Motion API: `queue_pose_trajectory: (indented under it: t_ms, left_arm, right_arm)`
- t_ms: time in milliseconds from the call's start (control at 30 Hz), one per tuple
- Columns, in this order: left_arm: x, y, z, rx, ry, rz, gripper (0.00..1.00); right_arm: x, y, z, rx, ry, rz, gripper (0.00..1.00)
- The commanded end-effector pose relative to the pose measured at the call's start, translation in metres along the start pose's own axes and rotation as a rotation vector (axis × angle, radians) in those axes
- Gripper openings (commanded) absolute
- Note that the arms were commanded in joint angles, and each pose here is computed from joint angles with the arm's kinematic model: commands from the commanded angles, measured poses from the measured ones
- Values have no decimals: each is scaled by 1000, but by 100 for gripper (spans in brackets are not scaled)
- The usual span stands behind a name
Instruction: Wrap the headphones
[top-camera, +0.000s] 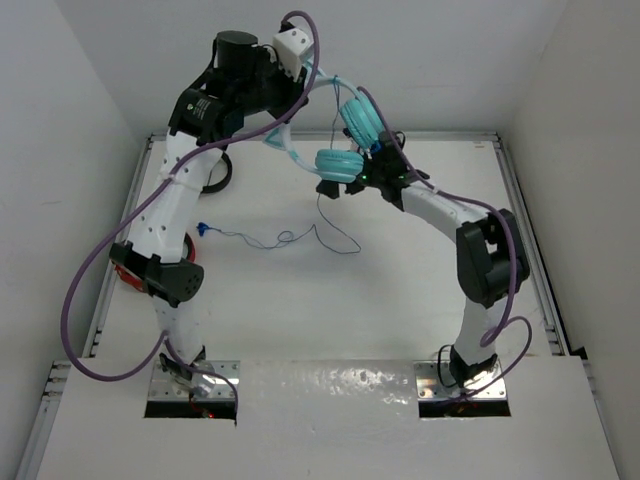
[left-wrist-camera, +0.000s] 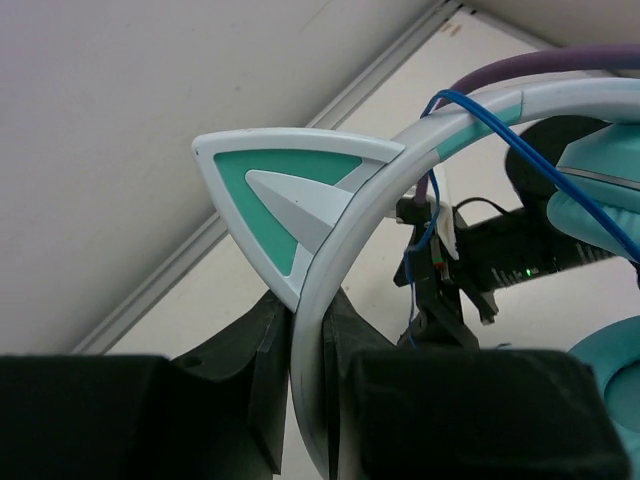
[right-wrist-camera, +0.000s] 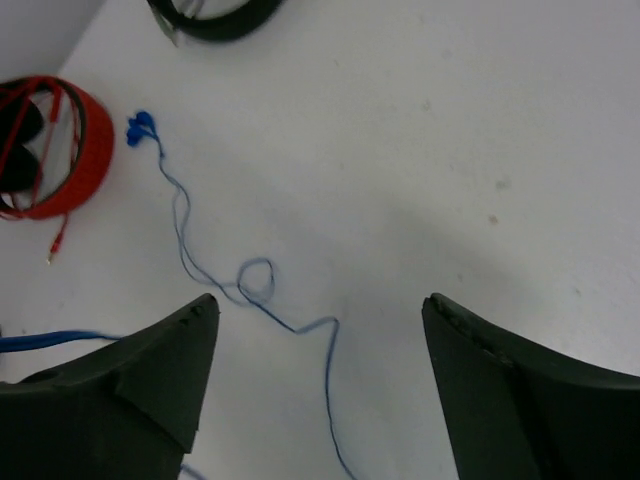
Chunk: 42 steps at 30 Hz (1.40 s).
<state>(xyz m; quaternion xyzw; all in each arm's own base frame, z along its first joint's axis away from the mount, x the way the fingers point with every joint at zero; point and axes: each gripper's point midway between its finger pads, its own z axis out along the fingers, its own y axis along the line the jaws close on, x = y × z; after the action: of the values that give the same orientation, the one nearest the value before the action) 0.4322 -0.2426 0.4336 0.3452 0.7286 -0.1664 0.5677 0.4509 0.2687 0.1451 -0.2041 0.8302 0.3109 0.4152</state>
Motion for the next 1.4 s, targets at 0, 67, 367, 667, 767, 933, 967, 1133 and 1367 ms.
queue_pose_trajectory:
  t_ms: [0, 67, 367, 667, 767, 933, 967, 1133, 1367]
  left_arm:
    - [-35, 23, -18, -147, -99, 28, 0]
    - [-37, 30, -20, -186, -103, 28, 0]
    - [-29, 45, -26, -250, -78, 15, 0]
    - [-19, 49, -17, -248, -53, 4, 0]
    - [-14, 50, -13, -251, -44, -15, 0]
    - [-5, 59, -7, -299, -19, -40, 0]
    - [-2, 60, -5, -305, -9, -42, 0]
    - [2, 59, -3, -304, -5, -52, 0]
    - [19, 87, -6, -415, 14, -133, 0]
  right_arm:
    - [-51, 9, 28, -31, -234, -39, 84]
    - [-39, 7, 43, -57, -202, -18, 85]
    - [49, -10, 28, -42, -44, 90, 83]
    - [80, -52, -44, 146, 20, 26, 83]
    - [101, -55, -65, 204, 23, 19, 82]
    - [113, -22, -64, 104, -7, -8, 80]
    - [121, -21, -59, 106, 3, -9, 80]
    - [123, -44, -18, 199, -36, 51, 83]
    - [147, -48, 7, 199, 125, 142, 0]
